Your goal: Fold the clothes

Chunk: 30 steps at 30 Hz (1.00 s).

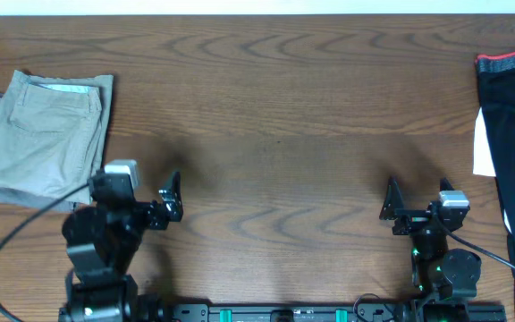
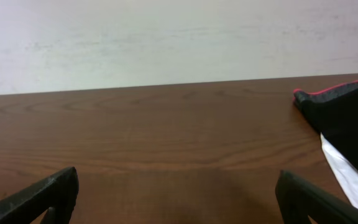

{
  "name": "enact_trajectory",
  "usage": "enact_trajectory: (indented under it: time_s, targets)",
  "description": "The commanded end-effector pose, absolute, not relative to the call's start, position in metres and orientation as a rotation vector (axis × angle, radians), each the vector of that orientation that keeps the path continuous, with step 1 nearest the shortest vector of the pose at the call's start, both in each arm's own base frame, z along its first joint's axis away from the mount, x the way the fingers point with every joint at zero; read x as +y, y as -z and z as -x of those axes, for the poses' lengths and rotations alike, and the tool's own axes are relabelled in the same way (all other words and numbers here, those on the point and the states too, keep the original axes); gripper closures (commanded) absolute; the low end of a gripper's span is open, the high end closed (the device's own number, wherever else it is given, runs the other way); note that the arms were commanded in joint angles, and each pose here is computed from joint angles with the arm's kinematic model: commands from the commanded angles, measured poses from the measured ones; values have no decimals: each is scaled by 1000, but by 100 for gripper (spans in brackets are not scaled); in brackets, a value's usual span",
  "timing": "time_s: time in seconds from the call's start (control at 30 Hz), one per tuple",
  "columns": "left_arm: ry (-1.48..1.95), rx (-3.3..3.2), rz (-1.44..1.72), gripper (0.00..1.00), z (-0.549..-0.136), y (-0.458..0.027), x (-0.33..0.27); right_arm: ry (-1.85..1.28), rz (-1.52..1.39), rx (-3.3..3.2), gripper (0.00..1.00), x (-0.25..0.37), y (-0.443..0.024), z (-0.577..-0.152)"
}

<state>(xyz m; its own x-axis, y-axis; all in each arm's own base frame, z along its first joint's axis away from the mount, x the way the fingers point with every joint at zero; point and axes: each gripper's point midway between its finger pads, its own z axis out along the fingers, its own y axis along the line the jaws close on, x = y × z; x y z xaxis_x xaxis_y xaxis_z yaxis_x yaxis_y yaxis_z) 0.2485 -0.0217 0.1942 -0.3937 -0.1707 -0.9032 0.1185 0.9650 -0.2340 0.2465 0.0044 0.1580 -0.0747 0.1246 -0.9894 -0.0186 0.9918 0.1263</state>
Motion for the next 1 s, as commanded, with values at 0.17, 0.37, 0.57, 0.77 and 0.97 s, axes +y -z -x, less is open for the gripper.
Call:
enact_trajectory:
  time_s: [0.17,0.37,0.57,0.77,0.97]
  targets:
    - [296,1854,75,2,-246,-158,-20,-102,-83,1641,1,2,-157,-246]
    - [302,1775,170,2,-248,-150,-14,-102,-83,1641,1,2,-157,-246]
    - [252,1727,195,2,-247,-151,-7,-102,-83,1641,1,2,-157,-246]
    - [223,1684,215,2,-245,-153,-1,-102,-83,1641,1,2,-157,-246]
    - [225,1669,210,2,-245,-148,-1,-102,-83,1641,1,2,-157,-246]
